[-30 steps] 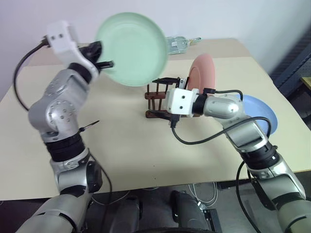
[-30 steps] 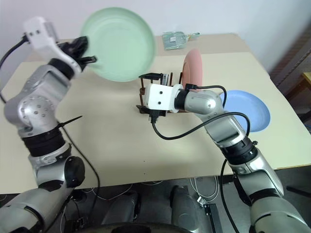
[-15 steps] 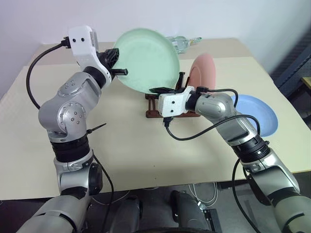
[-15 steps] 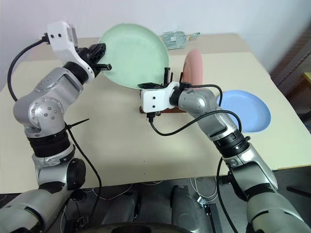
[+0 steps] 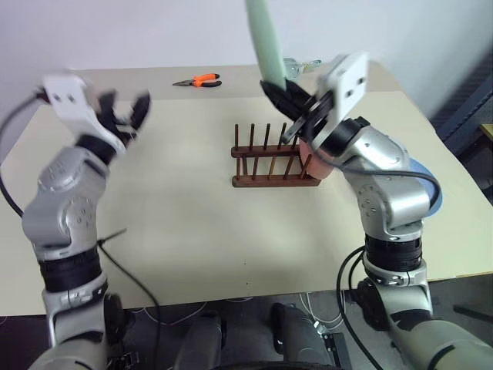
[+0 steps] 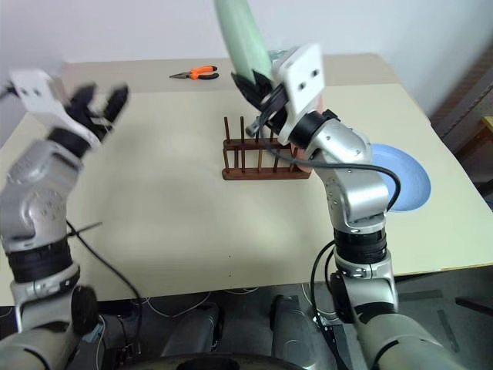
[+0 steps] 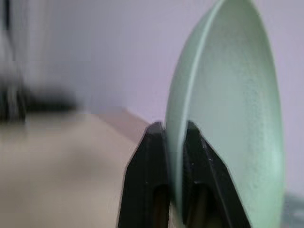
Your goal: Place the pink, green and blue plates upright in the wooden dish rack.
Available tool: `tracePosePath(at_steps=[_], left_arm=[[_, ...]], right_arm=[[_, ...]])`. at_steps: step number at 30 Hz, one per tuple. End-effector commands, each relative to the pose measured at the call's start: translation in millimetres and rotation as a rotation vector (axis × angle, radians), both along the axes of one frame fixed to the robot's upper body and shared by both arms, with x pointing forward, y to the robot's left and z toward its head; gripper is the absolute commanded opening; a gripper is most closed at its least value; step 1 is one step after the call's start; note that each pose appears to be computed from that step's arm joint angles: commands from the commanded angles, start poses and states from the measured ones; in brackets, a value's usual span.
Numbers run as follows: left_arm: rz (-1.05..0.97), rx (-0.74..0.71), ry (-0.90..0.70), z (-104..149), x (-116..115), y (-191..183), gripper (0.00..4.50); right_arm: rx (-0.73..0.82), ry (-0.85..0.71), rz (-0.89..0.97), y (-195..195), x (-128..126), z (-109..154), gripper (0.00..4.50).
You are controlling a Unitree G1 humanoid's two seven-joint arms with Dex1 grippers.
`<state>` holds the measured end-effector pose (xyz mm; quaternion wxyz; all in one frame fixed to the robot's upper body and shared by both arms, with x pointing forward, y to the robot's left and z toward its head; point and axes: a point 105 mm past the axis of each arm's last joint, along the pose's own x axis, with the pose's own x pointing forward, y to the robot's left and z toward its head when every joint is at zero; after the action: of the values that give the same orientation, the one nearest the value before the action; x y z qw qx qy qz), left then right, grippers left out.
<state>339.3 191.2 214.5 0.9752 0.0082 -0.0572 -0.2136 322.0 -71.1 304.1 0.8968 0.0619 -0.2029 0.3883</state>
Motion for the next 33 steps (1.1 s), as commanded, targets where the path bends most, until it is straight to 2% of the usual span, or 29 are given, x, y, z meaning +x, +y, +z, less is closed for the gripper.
tracePosePath(at_steps=[1, 3, 6, 18, 21, 22, 25, 27, 30, 32, 33], left_arm=[[-0.356, 0.143, 0.034, -19, -39, -54, 3.49], [-0.460, 0.181, 0.101, -38, -54, -67, 3.49], [-0.558, 0.201, 0.147, -53, -66, -82, 3.49], [-0.618, 0.200, 0.143, -58, -72, -103, 3.49], [-0.617, 0.205, 0.141, -59, -72, -104, 3.54], [-0.617, 0.204, 0.140, -59, -73, -105, 3.54], [-0.617, 0.201, 0.138, -59, -73, -106, 3.54], [-0.622, 0.201, 0.139, -59, -73, -107, 3.54], [-0.631, 0.204, 0.142, -61, -72, -109, 3.54], [-0.639, 0.212, 0.144, -62, -71, -109, 3.54], [-0.649, 0.220, 0.147, -63, -70, -110, 3.54]], right_arm=[[0.163, 0.152, 0.056, -8, -12, 0, 0.00], [0.222, 0.234, 0.067, -8, -12, -6, 0.00], [0.272, 0.332, 0.035, -12, -6, -16, 0.00], [0.248, 0.491, -0.064, -20, 26, -40, 0.00], [0.196, 0.453, -0.082, -20, 30, -36, 1.08], [0.152, 0.400, -0.110, -21, 30, -30, 1.63], [-0.064, 0.142, -0.159, -21, 20, -8, 2.90], [-0.124, 0.037, -0.151, -24, 11, 3, 2.90], [-0.153, -0.119, -0.186, -58, -4, 34, 2.90], [-0.137, -0.134, -0.225, -88, -9, 44, 2.90], [-0.142, -0.106, -0.305, -117, -8, 43, 3.16]])
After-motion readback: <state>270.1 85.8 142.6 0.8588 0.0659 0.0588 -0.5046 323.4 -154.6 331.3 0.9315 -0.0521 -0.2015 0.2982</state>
